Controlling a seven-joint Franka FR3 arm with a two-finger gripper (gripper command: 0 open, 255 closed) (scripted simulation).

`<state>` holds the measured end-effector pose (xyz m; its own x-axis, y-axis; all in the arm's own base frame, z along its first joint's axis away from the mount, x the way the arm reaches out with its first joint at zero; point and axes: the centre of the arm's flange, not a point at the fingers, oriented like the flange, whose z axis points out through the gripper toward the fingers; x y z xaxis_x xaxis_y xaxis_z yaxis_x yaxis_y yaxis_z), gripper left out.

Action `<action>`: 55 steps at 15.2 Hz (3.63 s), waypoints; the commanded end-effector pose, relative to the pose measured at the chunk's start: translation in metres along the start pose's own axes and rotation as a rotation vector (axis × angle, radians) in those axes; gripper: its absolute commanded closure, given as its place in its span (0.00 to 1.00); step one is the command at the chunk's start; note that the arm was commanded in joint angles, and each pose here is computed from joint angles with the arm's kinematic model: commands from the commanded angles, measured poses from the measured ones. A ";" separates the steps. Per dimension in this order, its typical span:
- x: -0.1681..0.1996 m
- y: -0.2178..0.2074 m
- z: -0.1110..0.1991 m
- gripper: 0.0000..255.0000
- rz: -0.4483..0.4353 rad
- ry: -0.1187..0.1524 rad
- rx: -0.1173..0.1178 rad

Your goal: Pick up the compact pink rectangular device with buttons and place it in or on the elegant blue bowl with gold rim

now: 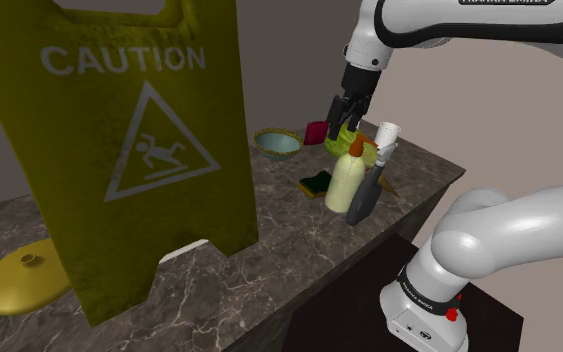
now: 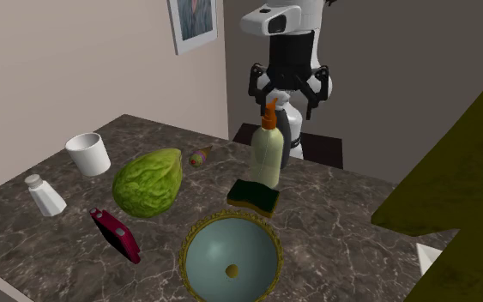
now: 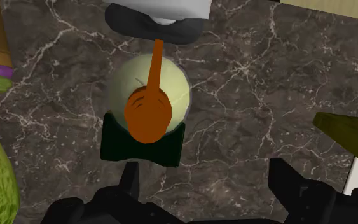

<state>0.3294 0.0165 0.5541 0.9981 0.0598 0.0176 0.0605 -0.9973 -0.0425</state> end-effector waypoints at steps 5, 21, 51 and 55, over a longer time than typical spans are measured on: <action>0.027 0.042 0.017 0.00 -0.084 -0.008 -0.007; 0.165 0.184 0.083 0.00 -0.421 -0.042 -0.036; 0.272 0.251 0.165 1.00 -0.634 -0.063 -0.054; 0.272 0.251 0.165 1.00 -0.634 -0.063 -0.054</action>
<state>0.6186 -0.2105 0.3830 0.7674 0.6401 -0.0357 0.6407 -0.7678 0.0069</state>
